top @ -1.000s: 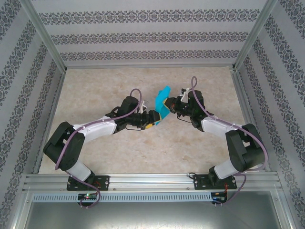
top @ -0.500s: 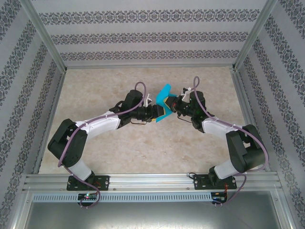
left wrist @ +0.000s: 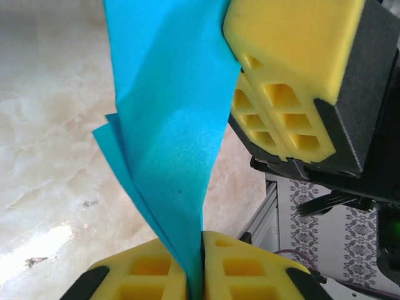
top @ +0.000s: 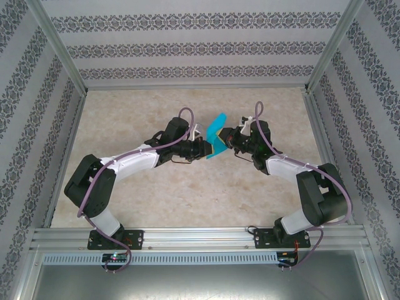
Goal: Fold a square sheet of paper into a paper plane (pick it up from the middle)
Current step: Turn over the paper at the center of the table.
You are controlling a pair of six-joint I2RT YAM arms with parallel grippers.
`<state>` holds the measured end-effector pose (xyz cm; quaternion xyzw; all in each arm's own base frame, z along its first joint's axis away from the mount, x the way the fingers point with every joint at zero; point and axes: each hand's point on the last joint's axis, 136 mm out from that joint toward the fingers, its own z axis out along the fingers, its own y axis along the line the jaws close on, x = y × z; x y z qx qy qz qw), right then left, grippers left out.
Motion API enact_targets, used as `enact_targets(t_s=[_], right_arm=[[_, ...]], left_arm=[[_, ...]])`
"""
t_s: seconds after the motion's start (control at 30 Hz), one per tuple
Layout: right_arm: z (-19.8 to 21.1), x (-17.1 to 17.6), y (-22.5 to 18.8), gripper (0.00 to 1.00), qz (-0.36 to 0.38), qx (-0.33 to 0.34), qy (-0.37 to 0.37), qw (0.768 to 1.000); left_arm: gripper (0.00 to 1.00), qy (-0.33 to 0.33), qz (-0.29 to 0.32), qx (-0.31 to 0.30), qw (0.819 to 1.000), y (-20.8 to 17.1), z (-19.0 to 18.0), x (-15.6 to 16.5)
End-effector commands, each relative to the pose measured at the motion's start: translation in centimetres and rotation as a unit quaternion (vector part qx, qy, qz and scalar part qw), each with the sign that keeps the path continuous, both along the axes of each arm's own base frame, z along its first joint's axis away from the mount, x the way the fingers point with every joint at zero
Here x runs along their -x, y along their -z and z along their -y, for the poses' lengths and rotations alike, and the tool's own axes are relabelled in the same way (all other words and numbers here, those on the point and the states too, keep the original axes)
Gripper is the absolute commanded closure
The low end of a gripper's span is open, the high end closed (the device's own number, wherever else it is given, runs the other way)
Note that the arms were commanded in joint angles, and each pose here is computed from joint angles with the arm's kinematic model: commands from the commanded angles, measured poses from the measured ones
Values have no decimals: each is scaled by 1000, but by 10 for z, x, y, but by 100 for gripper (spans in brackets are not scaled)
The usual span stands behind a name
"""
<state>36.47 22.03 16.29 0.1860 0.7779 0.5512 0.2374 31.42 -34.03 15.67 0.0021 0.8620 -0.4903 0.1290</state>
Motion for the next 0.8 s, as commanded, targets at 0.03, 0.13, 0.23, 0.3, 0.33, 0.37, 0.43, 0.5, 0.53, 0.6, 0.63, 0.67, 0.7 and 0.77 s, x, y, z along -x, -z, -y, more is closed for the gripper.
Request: enact_targets(t_s=[0.03, 0.13, 0.23, 0.3, 0.33, 0.37, 0.43, 0.5, 0.53, 0.6, 0.63, 0.67, 0.7, 0.77], right_arm=[[6, 2, -1, 97, 11, 2, 2, 1000], [8, 1, 3, 87, 9, 9, 3, 1000], [13, 1, 8, 72, 5, 29, 7, 1000], [18, 3, 12, 66, 3, 44, 9, 999], [22, 4, 12, 63, 4, 54, 11, 998], [26, 5, 13, 61, 4, 64, 13, 998], [35, 9, 16, 57, 1, 93, 14, 996], [44, 13, 16, 54, 3, 121, 16, 993], [48, 15, 15, 53, 4, 135, 15, 991], [58, 19, 15, 52, 4, 162, 18, 987], [62, 21, 15, 51, 7, 173, 19, 985], [66, 22, 14, 50, 8, 179, 22, 984], [70, 23, 15, 50, 7, 188, 23, 982], [76, 24, 15, 49, 7, 200, 26, 979]], left_arm=[[88, 17, 21, -7, 1000, -11, 4, 1], [92, 20, 29, -17, 999, -13, 2, 2], [93, 29, 41, -43, 998, -12, -3, 3], [93, 37, 52, -83, 995, -9, -11, 4], [93, 43, 60, -112, 991, -6, -18, 4], [93, 47, 67, -141, 987, -3, -25, 4], [93, 56, 82, -218, 971, 5, -45, 3], [94, 56, 101, -294, 949, 9, -69, -2], [94, 50, 111, -340, 932, 11, -84, -6], [93, 35, 130, -423, 896, 9, -115, -14], [93, 26, 141, -466, 873, 6, -131, -18], [93, 17, 152, -502, 851, 1, -145, -23], [93, 8, 162, -548, 821, -4, -162, -27], [93, -6, 181, -610, 771, -16, -184, -34]])
